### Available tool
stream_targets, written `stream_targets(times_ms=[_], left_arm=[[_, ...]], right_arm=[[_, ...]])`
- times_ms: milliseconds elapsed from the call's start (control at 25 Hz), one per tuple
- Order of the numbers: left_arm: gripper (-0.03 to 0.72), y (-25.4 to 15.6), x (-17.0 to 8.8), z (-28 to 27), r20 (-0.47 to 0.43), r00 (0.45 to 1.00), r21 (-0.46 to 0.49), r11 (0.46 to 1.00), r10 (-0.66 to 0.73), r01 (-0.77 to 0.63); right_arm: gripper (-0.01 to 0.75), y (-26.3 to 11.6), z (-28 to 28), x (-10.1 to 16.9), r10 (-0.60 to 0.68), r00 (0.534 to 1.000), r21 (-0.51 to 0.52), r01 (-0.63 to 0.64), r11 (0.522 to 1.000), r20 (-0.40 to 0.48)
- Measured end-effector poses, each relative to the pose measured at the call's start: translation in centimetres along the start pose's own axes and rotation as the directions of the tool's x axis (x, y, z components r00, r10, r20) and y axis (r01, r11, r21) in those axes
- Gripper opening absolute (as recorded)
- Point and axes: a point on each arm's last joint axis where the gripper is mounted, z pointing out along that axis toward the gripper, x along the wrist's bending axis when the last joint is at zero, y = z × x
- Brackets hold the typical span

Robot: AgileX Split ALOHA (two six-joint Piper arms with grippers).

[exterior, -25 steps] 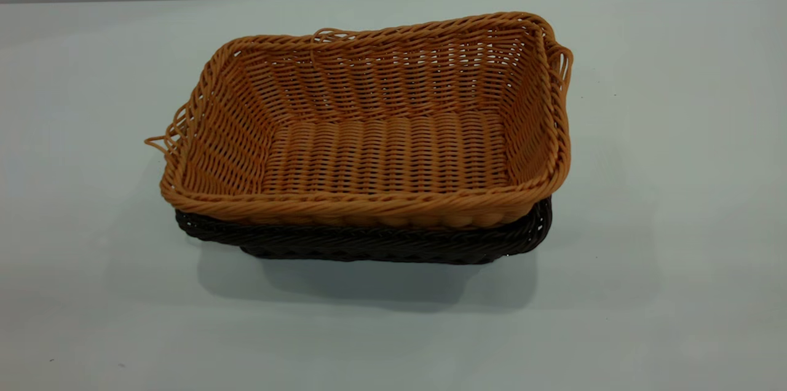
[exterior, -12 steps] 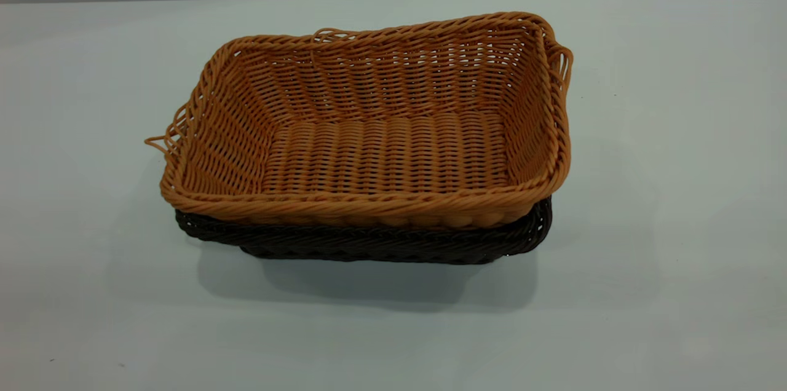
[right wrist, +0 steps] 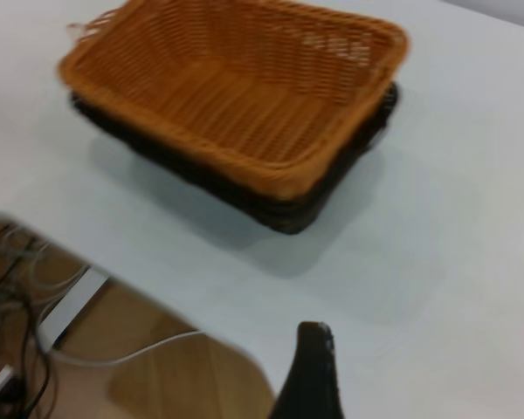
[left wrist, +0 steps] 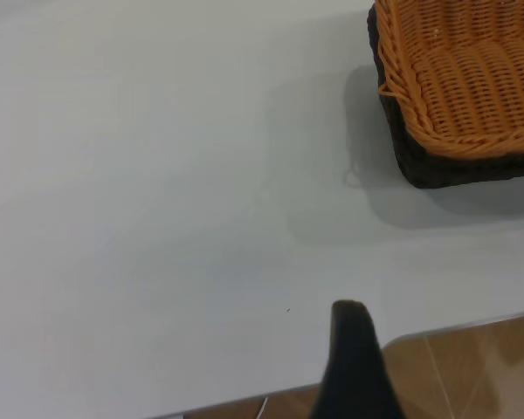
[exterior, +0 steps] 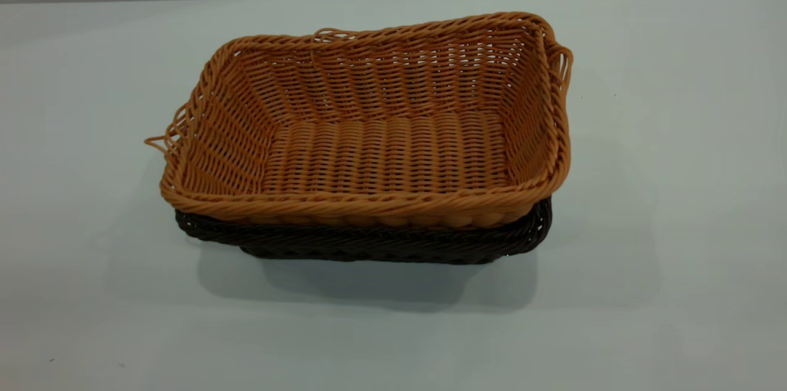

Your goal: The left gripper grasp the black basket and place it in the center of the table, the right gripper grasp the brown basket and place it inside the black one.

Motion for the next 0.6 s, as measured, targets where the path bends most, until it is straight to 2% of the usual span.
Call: stream_targets(times_ms=[160, 360, 600], left_arm=[[0.472, 0.0, 0.0, 0.0, 0.000, 1.000, 0.000, 1.000, 0.000, 0.000], [0.472, 0.0, 0.0, 0.0, 0.000, 1.000, 0.000, 1.000, 0.000, 0.000], [0.472, 0.0, 0.0, 0.0, 0.000, 1.000, 0.000, 1.000, 0.000, 0.000]], right_arm=[[0.573, 0.2, 0.4, 0.1, 0.093, 0.986, -0.011, -0.092, 0.996, 0.138], [0.573, 0.4, 0.7, -0.2, 0.207, 0.935, -0.038, -0.205, 0.978, 0.289], [0.573, 0.1, 0.4, -1.0, 0.311, 0.866, -0.074, -0.307, 0.949, 0.391]])
